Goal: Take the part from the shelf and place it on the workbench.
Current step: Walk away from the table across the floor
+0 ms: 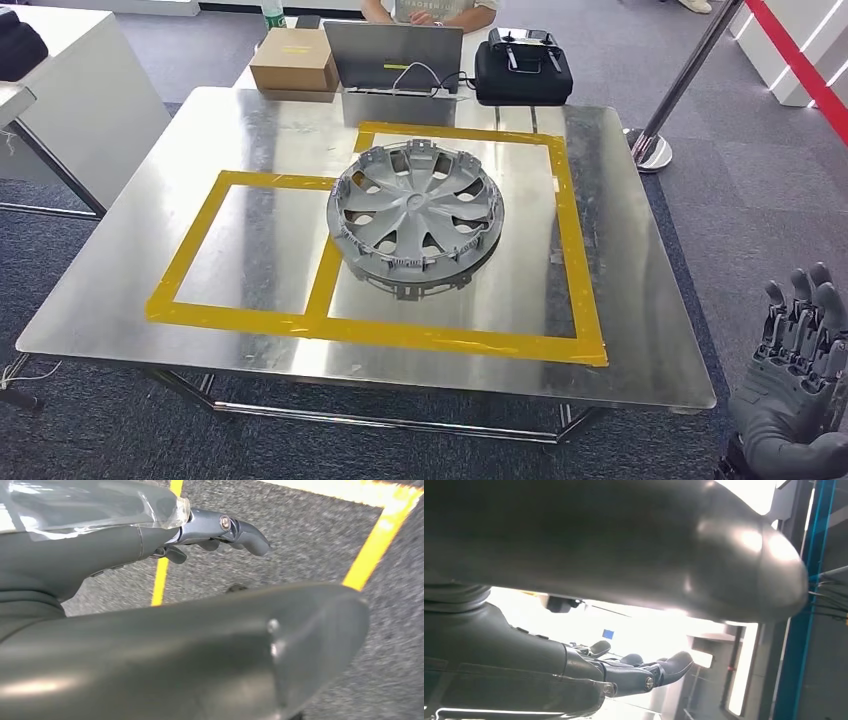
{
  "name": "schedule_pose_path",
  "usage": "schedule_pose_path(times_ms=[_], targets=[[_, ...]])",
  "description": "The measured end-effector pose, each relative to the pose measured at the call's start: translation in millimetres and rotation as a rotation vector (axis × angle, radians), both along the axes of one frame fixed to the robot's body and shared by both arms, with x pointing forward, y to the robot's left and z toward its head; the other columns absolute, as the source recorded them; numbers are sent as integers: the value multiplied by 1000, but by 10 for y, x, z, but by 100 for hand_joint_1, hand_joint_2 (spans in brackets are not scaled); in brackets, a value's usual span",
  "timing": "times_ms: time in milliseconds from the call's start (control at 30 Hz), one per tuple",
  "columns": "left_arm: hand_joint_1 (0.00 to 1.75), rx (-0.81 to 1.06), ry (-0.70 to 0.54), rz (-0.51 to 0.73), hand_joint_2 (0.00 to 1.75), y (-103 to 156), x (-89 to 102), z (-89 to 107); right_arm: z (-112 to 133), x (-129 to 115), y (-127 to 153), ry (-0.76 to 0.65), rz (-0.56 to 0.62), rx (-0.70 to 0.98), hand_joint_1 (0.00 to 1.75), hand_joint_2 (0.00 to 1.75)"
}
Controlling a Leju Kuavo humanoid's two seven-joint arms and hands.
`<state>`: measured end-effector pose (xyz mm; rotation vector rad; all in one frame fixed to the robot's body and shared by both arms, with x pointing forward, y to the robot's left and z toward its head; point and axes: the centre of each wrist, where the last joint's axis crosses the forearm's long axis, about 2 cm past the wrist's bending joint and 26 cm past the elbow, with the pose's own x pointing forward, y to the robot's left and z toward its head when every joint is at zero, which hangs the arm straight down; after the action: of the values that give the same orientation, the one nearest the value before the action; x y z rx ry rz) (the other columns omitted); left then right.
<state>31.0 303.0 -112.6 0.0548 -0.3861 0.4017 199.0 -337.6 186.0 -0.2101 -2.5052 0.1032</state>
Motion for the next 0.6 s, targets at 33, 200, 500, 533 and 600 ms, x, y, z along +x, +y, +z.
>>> schedule_pose_path(times_ms=[33,200,500,533,600], targets=[[0,0,0,-3,0,2,0,0,-36,3,-5,14,-1,11,0,0],[0,5,3,-31,0,20,8,1,-248,16,13,92,-2,69,0,0],[0,-2,20,-70,0,55,18,3,-876,-194,-2,344,-68,114,0,0],[0,-1,21,-74,0,68,20,3,-979,-240,4,388,-81,108,0,0],[0,0,20,-81,0,92,22,5,-1200,-327,13,486,-112,88,0,0]])
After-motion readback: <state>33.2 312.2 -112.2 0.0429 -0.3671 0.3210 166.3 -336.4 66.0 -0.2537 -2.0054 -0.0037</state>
